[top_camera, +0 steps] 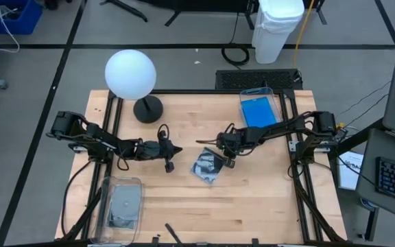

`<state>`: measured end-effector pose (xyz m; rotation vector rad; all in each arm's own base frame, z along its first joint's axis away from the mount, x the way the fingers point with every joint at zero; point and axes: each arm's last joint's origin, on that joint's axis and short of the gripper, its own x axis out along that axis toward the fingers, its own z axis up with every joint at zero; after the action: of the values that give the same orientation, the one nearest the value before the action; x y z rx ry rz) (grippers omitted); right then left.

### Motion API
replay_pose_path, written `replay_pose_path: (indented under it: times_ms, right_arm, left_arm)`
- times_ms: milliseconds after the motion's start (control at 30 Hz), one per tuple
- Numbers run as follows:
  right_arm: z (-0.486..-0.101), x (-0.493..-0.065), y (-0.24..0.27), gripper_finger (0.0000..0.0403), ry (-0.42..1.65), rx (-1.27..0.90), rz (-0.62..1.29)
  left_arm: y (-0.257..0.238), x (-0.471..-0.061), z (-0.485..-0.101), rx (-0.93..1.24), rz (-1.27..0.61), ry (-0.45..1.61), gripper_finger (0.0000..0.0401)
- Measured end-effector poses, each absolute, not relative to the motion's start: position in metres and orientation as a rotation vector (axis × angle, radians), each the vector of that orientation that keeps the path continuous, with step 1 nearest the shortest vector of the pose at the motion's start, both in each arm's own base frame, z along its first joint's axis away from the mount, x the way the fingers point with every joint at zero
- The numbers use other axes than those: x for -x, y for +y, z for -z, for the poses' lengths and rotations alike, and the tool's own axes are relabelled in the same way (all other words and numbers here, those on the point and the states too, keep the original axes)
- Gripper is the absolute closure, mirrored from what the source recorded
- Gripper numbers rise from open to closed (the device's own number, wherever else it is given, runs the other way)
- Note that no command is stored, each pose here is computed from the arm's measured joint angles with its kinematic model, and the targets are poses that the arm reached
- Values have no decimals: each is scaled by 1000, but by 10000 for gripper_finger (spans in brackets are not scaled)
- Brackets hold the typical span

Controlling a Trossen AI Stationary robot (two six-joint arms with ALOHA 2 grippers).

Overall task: Pick & place jewel cases by type
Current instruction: Put the bottom black CD case into the bottom transparent bin

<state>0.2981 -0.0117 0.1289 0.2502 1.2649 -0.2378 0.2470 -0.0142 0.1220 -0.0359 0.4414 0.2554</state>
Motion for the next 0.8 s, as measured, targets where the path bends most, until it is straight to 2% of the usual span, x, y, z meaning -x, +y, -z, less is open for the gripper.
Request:
replay_pose_path:
  times_ms: [433,700,800]
  right_arm:
    - [-130,-302,33,332,1258,-422,-3]
    - [-140,-317,66,332,1077,-471,-339]
    - [-142,-319,71,332,1035,-414,-359]
  left_arm:
    - [-14,-242,-113,85,-272,536,396]
    - [-14,-242,-113,89,-273,537,396]
    - [-14,-242,-113,94,-267,542,396]
